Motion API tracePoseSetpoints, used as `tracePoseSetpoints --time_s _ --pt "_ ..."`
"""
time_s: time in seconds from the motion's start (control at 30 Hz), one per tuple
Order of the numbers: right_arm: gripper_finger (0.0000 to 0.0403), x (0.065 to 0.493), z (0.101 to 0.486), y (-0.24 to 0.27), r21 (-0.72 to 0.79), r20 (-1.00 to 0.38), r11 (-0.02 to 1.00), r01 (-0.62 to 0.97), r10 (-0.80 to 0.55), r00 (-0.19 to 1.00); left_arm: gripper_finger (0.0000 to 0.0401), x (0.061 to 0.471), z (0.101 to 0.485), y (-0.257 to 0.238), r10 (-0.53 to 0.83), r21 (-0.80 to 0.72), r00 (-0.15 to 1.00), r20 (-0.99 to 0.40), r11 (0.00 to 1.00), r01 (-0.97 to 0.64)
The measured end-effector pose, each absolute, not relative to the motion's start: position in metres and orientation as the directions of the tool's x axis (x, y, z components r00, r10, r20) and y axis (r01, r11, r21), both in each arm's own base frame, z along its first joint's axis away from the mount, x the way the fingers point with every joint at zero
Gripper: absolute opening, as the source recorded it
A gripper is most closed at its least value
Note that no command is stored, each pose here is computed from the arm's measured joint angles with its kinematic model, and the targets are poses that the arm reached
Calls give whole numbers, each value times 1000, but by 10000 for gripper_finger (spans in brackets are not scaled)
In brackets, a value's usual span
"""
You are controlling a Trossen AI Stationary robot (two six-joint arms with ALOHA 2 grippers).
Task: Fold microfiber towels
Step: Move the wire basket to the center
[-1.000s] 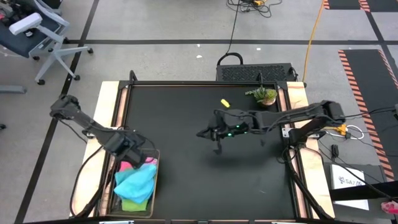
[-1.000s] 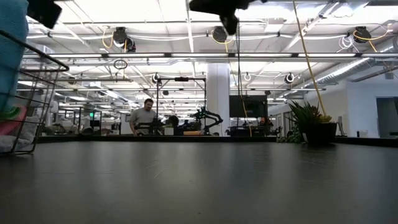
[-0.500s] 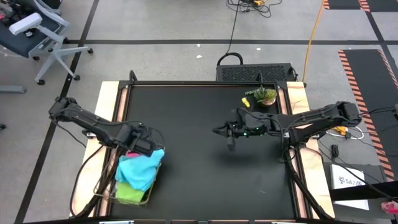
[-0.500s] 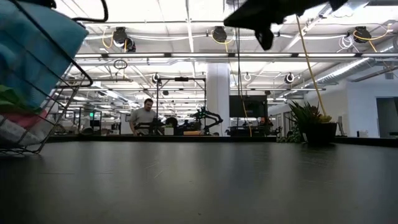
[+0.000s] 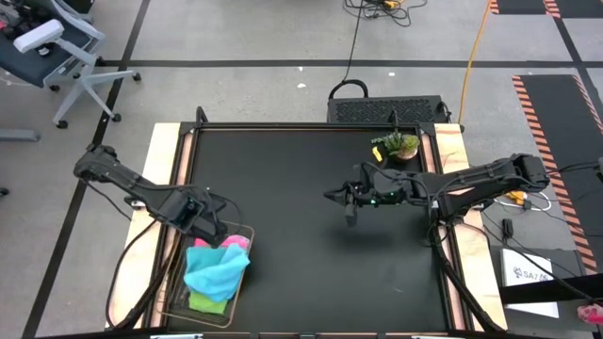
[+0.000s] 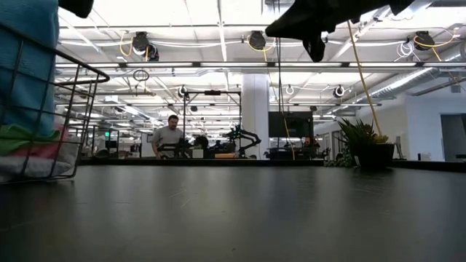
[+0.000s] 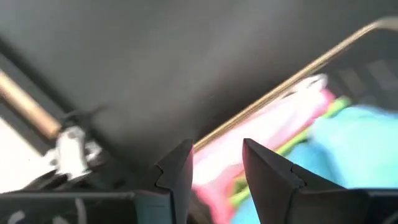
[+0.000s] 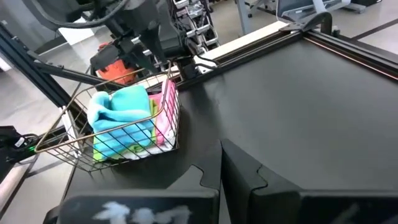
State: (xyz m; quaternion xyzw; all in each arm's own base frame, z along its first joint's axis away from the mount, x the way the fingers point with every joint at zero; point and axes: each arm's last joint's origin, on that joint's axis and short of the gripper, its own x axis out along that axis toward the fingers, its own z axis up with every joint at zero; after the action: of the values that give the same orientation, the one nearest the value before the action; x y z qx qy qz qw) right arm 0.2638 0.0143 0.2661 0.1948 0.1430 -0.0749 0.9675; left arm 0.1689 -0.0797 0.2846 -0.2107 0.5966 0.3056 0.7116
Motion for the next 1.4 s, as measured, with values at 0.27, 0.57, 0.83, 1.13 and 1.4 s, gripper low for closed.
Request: tracePoseSetpoints --time_s 0.27,0.57,0.83,1.13,1.4 --pt "0 264 265 13 354 -312 912 207 -94 945 140 162 282 -80 183 147 28 -983 862 -486" --pt "0 264 266 13 355 -309 912 206 -93 946 141 166 282 -71 177 168 13 -984 952 -258" --pt "0 264 266 15 355 -309 913 200 -87 947 151 169 282 -63 122 122 -13 -992 977 -174" --pt "0 263 266 21 340 -305 915 219 -114 946 225 173 278 -58 155 151 9 -988 972 -181" --pt "0 263 266 22 355 -305 908 222 -112 946 241 168 240 -62 110 114 -44 -993 990 -88"
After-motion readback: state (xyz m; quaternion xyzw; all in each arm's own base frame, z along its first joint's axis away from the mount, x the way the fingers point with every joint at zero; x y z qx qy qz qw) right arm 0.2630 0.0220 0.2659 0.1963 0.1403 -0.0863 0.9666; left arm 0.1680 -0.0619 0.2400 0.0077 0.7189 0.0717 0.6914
